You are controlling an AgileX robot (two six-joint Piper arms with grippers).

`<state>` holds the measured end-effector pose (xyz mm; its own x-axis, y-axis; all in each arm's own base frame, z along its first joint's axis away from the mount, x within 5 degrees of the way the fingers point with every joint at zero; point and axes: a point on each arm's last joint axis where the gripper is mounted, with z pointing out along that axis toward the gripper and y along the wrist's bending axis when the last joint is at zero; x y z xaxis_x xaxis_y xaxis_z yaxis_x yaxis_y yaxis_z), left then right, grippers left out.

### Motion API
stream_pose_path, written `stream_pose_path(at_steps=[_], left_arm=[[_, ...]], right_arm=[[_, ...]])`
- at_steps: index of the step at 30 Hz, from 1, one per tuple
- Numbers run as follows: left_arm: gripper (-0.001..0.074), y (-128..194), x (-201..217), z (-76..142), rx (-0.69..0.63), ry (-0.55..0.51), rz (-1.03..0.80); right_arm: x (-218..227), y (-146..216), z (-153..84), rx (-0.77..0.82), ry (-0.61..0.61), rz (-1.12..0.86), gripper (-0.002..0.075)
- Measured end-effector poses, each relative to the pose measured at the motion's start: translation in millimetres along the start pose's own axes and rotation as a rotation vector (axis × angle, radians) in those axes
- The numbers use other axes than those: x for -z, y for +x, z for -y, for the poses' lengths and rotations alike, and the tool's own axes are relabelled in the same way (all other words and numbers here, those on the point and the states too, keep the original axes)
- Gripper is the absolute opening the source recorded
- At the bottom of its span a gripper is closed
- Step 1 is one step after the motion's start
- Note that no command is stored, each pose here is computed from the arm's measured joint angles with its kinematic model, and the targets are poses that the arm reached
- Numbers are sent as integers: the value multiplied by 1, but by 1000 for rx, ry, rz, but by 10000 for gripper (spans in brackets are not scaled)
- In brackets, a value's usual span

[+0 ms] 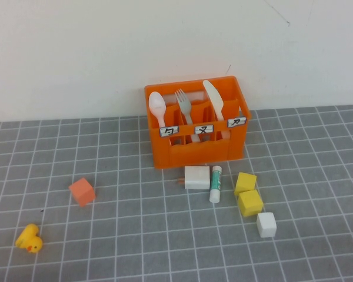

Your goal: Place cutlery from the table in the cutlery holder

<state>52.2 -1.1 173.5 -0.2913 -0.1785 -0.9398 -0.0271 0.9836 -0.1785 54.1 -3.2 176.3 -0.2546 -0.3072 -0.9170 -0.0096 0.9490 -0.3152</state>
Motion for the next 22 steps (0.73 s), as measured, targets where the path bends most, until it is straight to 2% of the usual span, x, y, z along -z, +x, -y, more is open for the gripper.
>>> stream_pose_path(at_steps=[4, 17, 22], left_arm=[[0, 0, 0, 0, 2, 1, 0], [0, 0, 0, 0, -12, 1, 0], [0, 0, 0, 0, -12, 1, 0]], right_arm=[[0, 7, -2, -3, -20, -69, 0], [0, 7, -2, 1, -21, -73, -1], [0, 7, -2, -64, -18, -74, -1]])
